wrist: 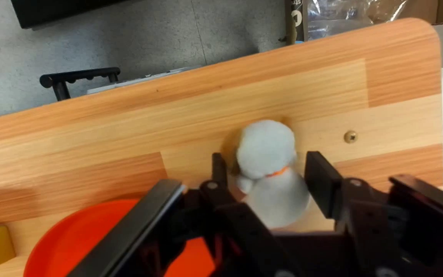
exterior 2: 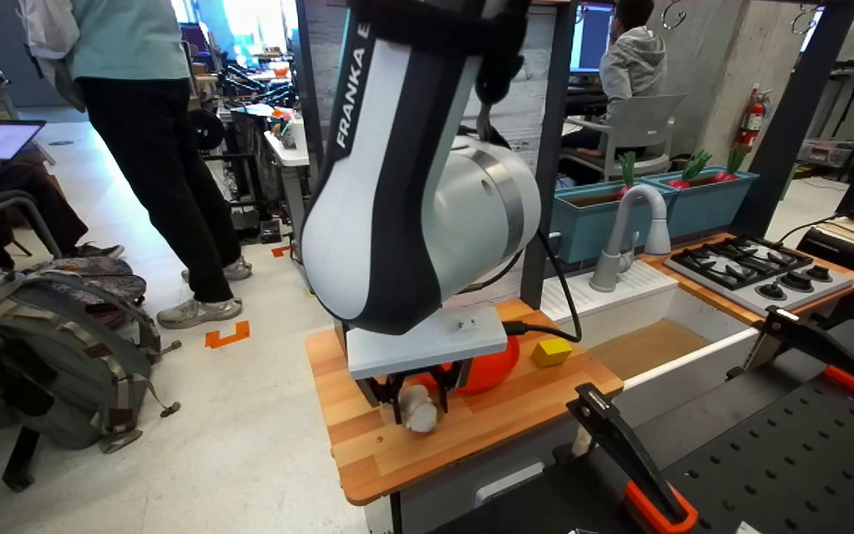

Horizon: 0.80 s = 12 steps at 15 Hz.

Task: Put the doll on the orange plate

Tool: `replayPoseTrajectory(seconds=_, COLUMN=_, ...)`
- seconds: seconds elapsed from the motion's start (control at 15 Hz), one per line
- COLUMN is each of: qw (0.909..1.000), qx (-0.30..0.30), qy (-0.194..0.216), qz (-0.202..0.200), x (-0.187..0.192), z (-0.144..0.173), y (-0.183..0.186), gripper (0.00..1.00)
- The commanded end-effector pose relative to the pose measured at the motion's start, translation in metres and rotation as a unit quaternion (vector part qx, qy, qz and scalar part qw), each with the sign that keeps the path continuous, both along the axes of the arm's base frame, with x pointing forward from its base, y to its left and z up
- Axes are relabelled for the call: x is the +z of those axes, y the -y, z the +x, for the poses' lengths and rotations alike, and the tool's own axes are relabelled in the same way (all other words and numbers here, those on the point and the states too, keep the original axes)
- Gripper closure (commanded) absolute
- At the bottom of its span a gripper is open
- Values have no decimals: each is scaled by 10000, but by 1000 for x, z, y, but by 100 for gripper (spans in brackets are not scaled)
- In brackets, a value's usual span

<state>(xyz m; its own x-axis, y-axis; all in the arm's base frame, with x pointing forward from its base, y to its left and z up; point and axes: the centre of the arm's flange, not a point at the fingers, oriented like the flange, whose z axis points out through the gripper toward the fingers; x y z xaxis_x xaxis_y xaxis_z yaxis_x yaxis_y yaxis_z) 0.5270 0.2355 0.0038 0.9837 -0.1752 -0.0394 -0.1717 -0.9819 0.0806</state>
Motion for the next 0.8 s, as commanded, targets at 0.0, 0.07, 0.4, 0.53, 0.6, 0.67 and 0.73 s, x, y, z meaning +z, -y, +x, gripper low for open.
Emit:
replayPoseTrajectory(seconds=0.0, qw=9999, qx=-20, qy=145, qz=-65, x=-3, z=5, y=-3, gripper=75)
replayPoseTrajectory(seconds=0.07, qw=9999, qx=8, qy=146, qz=-63, x=-2, z=3, y=-3, gripper=81)
replayPoseTrajectory(seconds=0.4, qw=9995, qx=144, qy=267, qz=12, x=36, z=-30, y=-7, gripper=96)
replayPoseTrajectory(seconds=0.53, qw=9988, qx=159, qy=454, qz=79, x=55, z=-39, y=-4, gripper=98)
replayPoseTrajectory(seconds=0.6, qw=9984, qx=137, qy=538, qz=108, x=65, z=-40, y=-1, gripper=97)
replayPoseTrajectory(seconds=0.67, qw=9980, qx=120, qy=605, qz=132, x=74, z=-38, y=5, gripper=97)
replayPoseTrajectory(seconds=0.73, qw=9974, qx=89, qy=700, qz=129, x=83, z=-35, y=12, gripper=97)
